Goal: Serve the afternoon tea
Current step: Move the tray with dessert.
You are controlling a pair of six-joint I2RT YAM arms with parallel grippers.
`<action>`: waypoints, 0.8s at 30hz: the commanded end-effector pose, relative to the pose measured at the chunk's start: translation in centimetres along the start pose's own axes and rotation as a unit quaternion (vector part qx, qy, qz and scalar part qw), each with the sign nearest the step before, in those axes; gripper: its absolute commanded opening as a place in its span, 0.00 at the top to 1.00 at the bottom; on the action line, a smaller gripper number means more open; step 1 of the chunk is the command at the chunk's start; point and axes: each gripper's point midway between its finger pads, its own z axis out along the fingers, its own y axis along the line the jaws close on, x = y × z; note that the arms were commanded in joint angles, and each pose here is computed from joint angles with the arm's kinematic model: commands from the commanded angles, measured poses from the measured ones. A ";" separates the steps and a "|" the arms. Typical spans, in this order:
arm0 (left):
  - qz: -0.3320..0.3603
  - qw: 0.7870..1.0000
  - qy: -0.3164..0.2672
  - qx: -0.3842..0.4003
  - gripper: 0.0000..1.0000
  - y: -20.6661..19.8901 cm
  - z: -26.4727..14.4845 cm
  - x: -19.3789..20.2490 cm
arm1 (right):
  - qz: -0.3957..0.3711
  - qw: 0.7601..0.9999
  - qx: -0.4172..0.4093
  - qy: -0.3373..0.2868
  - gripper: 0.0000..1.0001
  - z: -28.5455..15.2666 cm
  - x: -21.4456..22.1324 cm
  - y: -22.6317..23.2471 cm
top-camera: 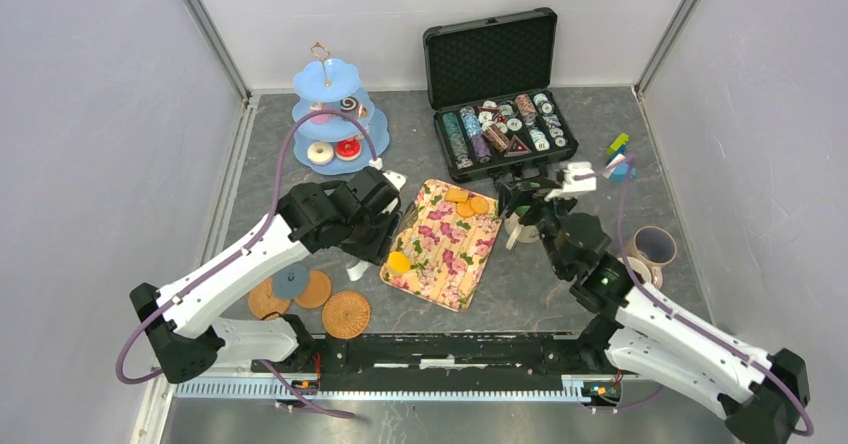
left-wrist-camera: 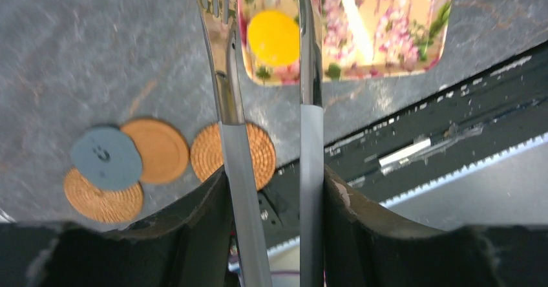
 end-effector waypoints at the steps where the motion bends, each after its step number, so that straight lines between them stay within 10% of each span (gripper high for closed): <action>1: -0.073 0.995 0.061 0.013 0.48 -0.2 -2.1 2.7 | -0.128 0.990 -0.046 0.030 0.06 1.5 -0.2 1.9; 24: -0.097 0.977 0.188 0.011 0.66 -1.7 2.1 7.0 | -0.153 0.986 -0.058 0.039 0.04 1.0 2.9 0.7</action>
